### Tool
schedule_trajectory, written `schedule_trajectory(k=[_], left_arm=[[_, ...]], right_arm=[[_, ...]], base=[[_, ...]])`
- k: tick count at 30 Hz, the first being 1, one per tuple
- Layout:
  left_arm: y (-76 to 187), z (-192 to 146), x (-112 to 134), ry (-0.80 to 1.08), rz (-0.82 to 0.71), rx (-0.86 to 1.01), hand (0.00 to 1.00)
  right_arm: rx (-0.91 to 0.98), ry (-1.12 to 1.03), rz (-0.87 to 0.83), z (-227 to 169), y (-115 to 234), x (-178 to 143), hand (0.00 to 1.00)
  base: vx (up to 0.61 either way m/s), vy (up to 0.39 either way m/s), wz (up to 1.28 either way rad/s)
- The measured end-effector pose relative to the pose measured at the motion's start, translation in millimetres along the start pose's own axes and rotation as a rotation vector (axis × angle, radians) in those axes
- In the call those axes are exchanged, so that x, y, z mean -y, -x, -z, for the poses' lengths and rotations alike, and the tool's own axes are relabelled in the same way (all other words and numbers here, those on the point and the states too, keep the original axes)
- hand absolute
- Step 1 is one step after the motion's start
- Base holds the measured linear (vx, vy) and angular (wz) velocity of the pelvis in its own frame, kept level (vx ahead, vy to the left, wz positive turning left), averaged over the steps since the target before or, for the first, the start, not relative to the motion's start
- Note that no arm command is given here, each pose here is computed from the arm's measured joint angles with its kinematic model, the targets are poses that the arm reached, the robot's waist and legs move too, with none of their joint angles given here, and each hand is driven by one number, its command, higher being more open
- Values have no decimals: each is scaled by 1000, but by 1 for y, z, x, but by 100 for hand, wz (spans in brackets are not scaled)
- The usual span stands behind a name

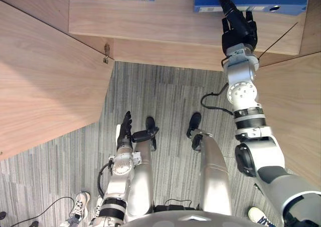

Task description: Walk over to the cabinet, pick up the folder, carry it to the office cabinet, place the folder inside the office cabinet, then close the office cabinet door

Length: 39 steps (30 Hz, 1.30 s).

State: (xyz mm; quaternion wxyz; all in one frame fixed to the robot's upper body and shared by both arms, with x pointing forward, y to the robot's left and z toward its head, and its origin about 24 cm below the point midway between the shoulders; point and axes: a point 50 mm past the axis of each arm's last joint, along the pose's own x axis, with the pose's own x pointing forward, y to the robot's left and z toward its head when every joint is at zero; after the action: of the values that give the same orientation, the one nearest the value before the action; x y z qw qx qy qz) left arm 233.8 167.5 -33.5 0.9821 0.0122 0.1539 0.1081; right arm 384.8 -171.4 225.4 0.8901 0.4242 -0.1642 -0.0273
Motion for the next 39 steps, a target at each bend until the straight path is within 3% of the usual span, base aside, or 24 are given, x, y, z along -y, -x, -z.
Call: schedule_trajectory(k=[21, 39], left_arm=[[-21, -16, -5, -13, 27, 29, 100], [-37, -41, -10, 3, 4, 99, 100]], right_arm=[[-115, 188, -76, 12, 14, 38, 100], [-130, 213, -110, 20, 21, 41, 100]], base=[[-7, -3, -3], [0, 0, 0]])
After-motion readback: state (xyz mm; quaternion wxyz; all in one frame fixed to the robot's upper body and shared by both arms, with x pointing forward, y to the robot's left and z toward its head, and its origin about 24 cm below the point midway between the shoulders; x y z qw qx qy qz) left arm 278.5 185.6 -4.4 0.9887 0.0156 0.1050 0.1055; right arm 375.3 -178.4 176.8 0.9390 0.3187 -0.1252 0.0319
